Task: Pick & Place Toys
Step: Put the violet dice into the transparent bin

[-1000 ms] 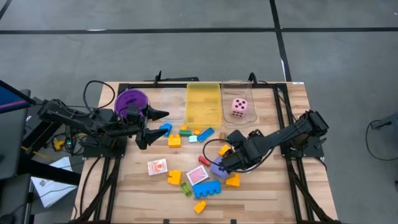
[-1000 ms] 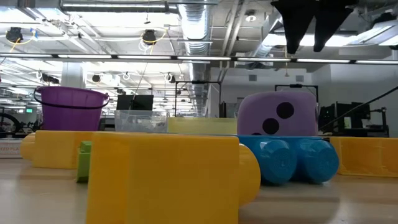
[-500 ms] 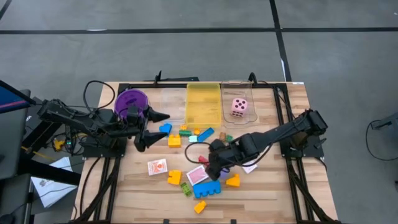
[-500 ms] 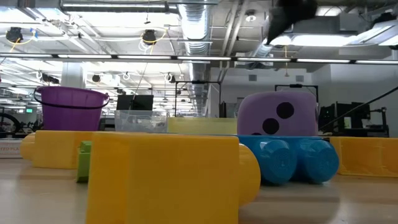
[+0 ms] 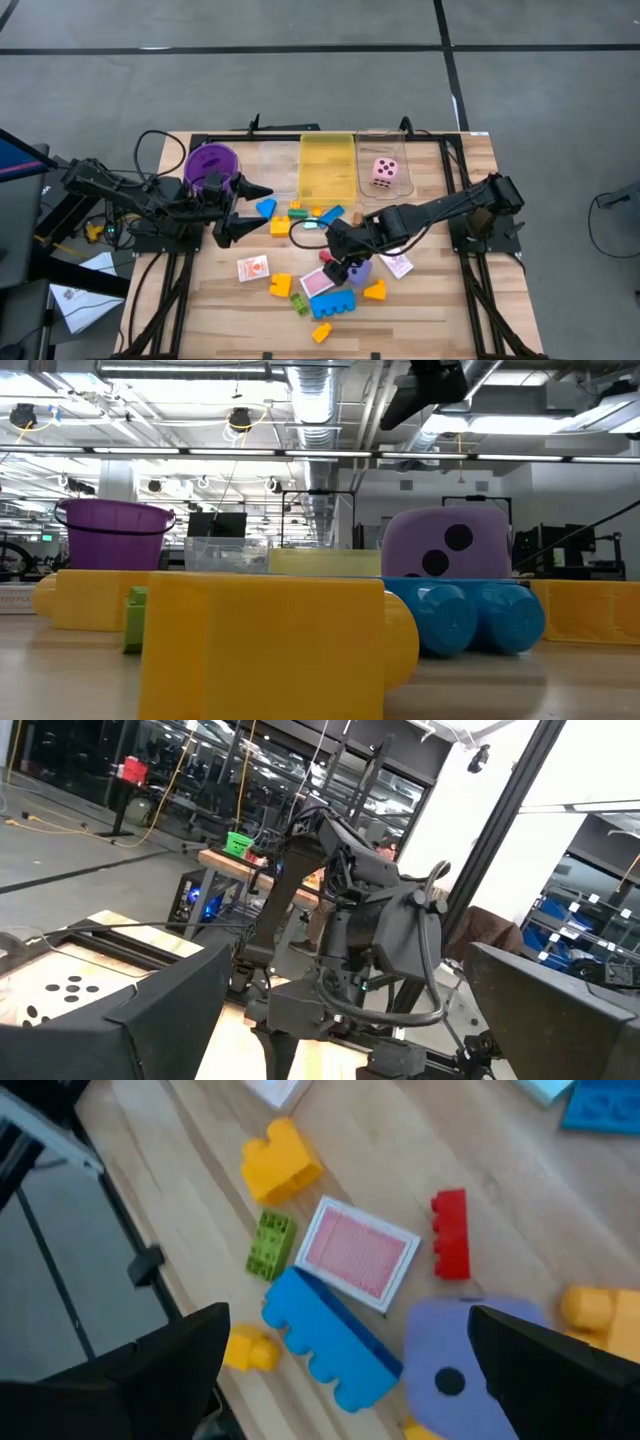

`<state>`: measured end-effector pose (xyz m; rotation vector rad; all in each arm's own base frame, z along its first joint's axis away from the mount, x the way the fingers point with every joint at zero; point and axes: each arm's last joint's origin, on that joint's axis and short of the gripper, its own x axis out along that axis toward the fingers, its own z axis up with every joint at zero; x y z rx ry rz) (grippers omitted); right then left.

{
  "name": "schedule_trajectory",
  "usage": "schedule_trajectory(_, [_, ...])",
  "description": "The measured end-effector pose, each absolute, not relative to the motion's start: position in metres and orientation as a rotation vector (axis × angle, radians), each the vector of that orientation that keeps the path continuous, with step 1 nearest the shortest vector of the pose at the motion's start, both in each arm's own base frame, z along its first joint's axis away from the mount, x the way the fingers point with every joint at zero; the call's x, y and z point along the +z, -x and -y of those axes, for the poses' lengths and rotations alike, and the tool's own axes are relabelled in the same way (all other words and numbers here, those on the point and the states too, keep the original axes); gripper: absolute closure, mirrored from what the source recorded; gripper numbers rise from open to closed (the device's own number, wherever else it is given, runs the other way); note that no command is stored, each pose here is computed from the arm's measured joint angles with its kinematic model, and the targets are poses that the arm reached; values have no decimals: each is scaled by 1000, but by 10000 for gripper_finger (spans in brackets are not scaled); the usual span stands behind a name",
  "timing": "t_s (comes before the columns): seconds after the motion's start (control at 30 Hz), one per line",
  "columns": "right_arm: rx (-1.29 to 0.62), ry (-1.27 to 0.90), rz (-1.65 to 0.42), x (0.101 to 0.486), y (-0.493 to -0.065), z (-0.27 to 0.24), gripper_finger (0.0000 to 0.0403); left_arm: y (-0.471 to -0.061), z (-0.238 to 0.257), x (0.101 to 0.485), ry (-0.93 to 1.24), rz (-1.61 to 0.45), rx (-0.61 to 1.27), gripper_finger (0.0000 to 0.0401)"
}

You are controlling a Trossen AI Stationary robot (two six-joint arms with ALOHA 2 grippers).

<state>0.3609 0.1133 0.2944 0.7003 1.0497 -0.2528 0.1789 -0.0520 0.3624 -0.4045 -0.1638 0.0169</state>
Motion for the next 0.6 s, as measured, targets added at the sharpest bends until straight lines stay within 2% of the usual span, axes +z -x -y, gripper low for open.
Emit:
schedule_trajectory(0.17, [-249, -697, -1090, 293, -358, -113, 3, -179, 52, 362, 399, 163, 18, 3])
schedule_trajectory(0.4, [-362, -707, -1190, 286, -348, -107, 3, -179, 52, 362, 328, 162, 24, 3])
schedule_trajectory(0.6, [-344, -679, -1218, 279, -343, -119, 3, -179, 52, 362, 301, 162, 35, 3])
